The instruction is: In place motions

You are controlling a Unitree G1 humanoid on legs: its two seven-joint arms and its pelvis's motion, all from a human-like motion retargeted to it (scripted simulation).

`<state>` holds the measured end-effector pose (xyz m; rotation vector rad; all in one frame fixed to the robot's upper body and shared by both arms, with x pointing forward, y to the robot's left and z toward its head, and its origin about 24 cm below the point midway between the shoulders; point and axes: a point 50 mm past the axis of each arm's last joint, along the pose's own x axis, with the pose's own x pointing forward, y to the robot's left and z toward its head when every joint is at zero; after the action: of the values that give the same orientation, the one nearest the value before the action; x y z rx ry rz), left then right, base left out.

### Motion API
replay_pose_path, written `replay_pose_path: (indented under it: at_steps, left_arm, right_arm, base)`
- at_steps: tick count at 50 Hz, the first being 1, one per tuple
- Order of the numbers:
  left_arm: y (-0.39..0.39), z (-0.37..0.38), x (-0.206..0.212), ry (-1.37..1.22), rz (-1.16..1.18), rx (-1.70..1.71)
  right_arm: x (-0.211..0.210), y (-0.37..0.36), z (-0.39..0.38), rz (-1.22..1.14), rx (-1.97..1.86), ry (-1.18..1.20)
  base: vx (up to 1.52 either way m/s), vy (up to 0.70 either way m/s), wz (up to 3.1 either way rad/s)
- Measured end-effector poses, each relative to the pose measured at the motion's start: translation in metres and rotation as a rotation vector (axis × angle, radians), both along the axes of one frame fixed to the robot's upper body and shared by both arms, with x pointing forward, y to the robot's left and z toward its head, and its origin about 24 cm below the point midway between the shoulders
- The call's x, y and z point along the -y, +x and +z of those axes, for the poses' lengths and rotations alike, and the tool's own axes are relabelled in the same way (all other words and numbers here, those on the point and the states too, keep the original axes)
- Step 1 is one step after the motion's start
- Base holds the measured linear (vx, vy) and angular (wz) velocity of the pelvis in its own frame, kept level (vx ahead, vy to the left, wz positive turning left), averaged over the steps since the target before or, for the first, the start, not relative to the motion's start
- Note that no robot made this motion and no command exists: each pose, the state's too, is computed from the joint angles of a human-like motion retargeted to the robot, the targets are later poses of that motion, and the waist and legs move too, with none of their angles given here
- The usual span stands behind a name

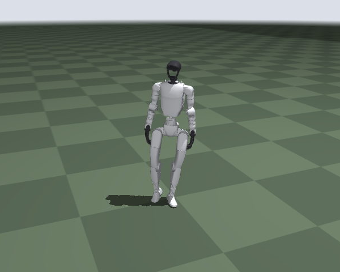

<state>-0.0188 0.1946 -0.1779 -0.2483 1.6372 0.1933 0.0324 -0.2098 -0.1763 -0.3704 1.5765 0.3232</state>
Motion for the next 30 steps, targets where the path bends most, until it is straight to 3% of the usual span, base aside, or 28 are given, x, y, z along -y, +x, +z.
replay_pose_path:
  at_steps: [13,30]
  left_arm:
    - [-0.003,0.000,0.001,0.002,-0.022,-0.023]
    - [-0.016,0.000,0.014,-0.061,-0.060,-0.060]
  right_arm:
    - [0.009,-0.034,0.001,-0.003,-0.135,-0.034]
    - [-0.007,0.008,0.000,0.003,0.006,0.042]
  base:
    - [0.02,0.00,0.14]
    - [-0.06,0.04,-0.10]
